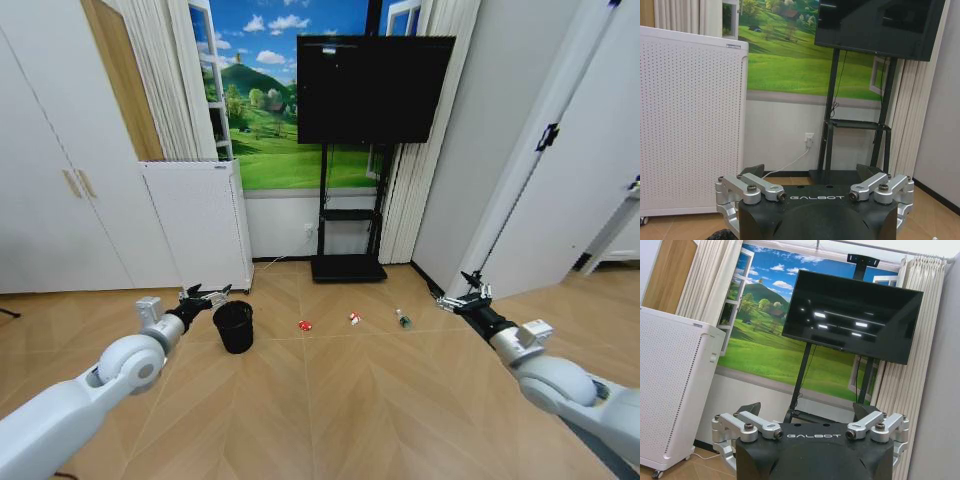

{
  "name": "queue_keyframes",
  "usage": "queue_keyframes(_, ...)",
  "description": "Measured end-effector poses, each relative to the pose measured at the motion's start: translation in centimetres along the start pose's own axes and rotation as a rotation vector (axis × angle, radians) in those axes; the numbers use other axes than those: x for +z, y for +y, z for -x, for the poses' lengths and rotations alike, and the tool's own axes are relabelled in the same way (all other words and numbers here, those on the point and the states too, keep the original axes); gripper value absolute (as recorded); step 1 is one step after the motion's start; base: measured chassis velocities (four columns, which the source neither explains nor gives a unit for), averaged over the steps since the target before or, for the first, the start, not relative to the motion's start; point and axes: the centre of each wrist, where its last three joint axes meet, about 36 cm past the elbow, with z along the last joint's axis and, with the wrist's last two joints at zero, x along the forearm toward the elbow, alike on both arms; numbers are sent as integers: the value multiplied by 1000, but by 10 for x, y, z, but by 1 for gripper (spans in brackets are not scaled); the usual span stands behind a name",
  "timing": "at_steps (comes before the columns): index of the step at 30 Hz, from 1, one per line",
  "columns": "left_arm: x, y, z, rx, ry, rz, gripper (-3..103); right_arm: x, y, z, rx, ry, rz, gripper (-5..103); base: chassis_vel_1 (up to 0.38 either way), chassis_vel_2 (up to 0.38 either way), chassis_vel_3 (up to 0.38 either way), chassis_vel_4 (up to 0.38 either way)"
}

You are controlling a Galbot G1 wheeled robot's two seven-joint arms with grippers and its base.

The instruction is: Pick up the trash bin and place the garbage on the floor into it.

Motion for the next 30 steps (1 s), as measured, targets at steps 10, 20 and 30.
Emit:
queue_keyframes(10, 0, 0, 0, 0, 0, 0, 100, 0, 0, 0, 0, 0, 0, 100, 0, 0, 0, 0)
queue_keyframes(20, 0, 0, 0, 0, 0, 0, 100, 0, 0, 0, 0, 0, 0, 100, 0, 0, 0, 0)
queue_keyframes(30, 0, 0, 0, 0, 0, 0, 100, 0, 0, 0, 0, 0, 0, 100, 0, 0, 0, 0)
